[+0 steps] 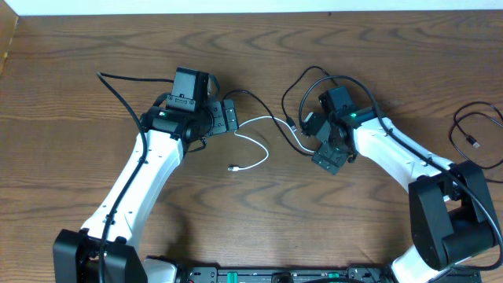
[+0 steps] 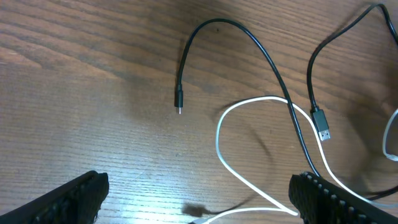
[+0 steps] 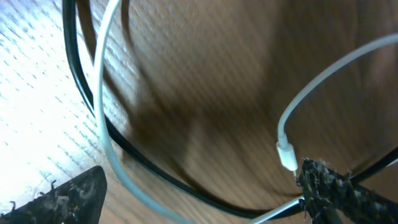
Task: Untangle cables
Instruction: 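Pull the black cable rightward with the right gripper, away from the white cable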
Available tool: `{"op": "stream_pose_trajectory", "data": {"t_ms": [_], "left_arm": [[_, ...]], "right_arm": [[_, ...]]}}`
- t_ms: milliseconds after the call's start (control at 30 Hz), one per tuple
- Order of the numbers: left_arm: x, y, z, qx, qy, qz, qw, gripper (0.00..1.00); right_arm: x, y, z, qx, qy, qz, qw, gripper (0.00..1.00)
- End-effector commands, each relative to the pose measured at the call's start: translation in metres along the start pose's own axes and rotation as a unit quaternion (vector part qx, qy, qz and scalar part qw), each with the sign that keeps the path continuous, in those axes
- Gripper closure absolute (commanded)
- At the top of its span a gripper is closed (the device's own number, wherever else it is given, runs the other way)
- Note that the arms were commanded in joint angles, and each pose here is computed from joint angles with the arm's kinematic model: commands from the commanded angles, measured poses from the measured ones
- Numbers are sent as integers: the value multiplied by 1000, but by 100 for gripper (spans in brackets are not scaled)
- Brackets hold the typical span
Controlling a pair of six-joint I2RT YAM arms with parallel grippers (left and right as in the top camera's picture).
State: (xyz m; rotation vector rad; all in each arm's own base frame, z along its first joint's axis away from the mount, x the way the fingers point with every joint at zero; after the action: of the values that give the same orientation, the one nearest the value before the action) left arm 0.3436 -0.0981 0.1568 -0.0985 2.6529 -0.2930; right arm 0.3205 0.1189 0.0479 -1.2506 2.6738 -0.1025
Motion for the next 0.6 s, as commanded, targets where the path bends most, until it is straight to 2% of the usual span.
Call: {"op": "stream_pose_trajectory", "data": {"t_ms": [0,200,300,400,467,500,567], "left_arm": [[-1,2,-1,-4,-2,-5,1000,2],[-1,3,-1,-4,-2,-5,1000,2],[-1,3,-1,-4,-2,-5,1000,2],[-1,2,-1,-4,-2,-5,1000,2],[-1,2,-1,-4,-2,-5,1000,2],[-1,2,-1,-4,-2,-5,1000,2],[-1,2,-1,-4,-2,-5,1000,2]], "right_arm": [[-10,-1,2,5,-26,9,1000,4],[-30,-14,8,39,-90,79,992,18],[-23,-23,11,76,-80,114,987,20],[-15,-30,13,104,-68,152,980,29],[-15,-28,14,98,-70,170,978,43],[-16,-25,14,87,-75,172,978,68],[-22,-18,15,60,-88,171,980,94]]}}
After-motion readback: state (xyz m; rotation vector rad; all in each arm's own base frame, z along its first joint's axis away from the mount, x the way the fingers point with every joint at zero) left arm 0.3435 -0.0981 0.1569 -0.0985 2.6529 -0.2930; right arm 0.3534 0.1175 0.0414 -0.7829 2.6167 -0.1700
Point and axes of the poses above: each gripper's point midway between its finger pads, its own z axis out along the fingers, its own y axis along the line the jaws close on, x = y × z, the point moved 3 cm from there along -z, back along the fingers, and after that the axes turned 5 degrees about z, right-handed, at the moved point
